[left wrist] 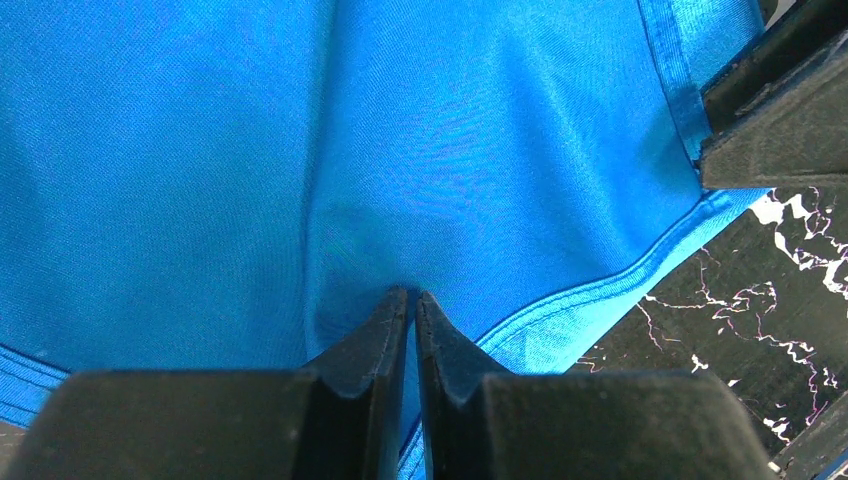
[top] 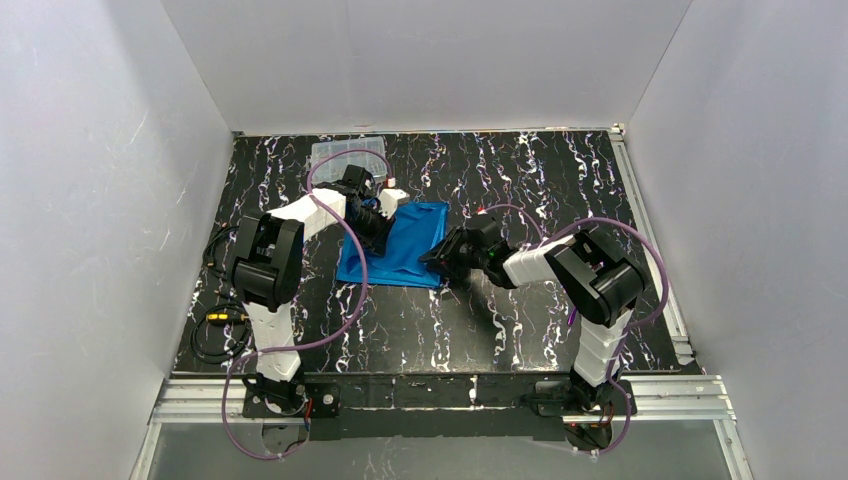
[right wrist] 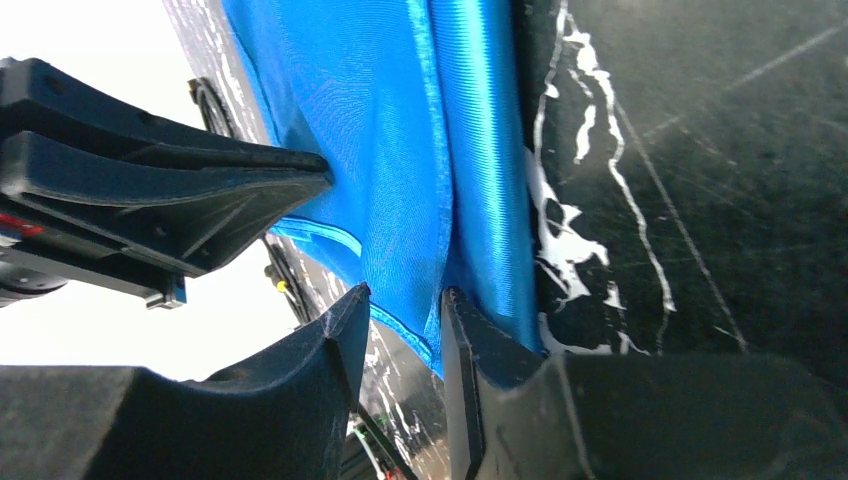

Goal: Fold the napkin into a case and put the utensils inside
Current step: Smooth out the upper triangle-folded napkin at the center of the board.

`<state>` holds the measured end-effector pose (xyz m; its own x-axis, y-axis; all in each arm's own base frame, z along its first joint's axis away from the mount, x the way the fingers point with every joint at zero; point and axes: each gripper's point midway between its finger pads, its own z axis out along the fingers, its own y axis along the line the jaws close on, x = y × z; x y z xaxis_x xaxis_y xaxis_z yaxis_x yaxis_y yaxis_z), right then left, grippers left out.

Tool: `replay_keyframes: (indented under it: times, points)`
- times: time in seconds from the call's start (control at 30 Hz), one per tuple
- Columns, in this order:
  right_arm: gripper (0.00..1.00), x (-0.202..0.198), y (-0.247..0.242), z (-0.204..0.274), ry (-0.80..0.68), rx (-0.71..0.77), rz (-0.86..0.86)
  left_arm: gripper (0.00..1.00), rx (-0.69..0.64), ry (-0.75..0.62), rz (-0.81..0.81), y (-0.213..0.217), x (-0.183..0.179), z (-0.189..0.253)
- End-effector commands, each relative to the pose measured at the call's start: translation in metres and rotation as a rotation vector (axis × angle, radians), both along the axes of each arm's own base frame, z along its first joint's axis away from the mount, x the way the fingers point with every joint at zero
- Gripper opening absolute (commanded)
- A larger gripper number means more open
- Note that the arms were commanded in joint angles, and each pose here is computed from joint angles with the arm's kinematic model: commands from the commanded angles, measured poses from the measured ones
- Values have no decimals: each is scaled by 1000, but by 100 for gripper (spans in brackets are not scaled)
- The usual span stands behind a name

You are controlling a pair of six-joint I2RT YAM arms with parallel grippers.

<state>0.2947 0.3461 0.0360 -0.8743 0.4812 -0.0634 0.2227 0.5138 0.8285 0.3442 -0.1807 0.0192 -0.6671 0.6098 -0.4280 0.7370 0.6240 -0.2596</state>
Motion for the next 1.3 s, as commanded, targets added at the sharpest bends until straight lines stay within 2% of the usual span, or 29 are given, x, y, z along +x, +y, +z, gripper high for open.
replay_keyframes:
  times: [0.0, 0.13, 0.6, 1.13, 1.27]
  points:
    - [41, 15, 9, 42, -109, 124, -31, 7, 33, 36, -12, 8, -12, -4]
    - [41, 16, 16, 52, -135, 201, -19, 7, 28, 44, -11, 7, -13, -4]
    - [41, -15, 2, 4, 21, 103, -34, 7, 38, 33, -18, 8, -10, -2]
    - [40, -5, 14, 14, -36, 166, -88, 7, 37, 35, -24, 8, -10, -1]
    - [35, -4, 17, 9, -27, 165, -80, 6, 37, 35, -26, 8, -11, 0]
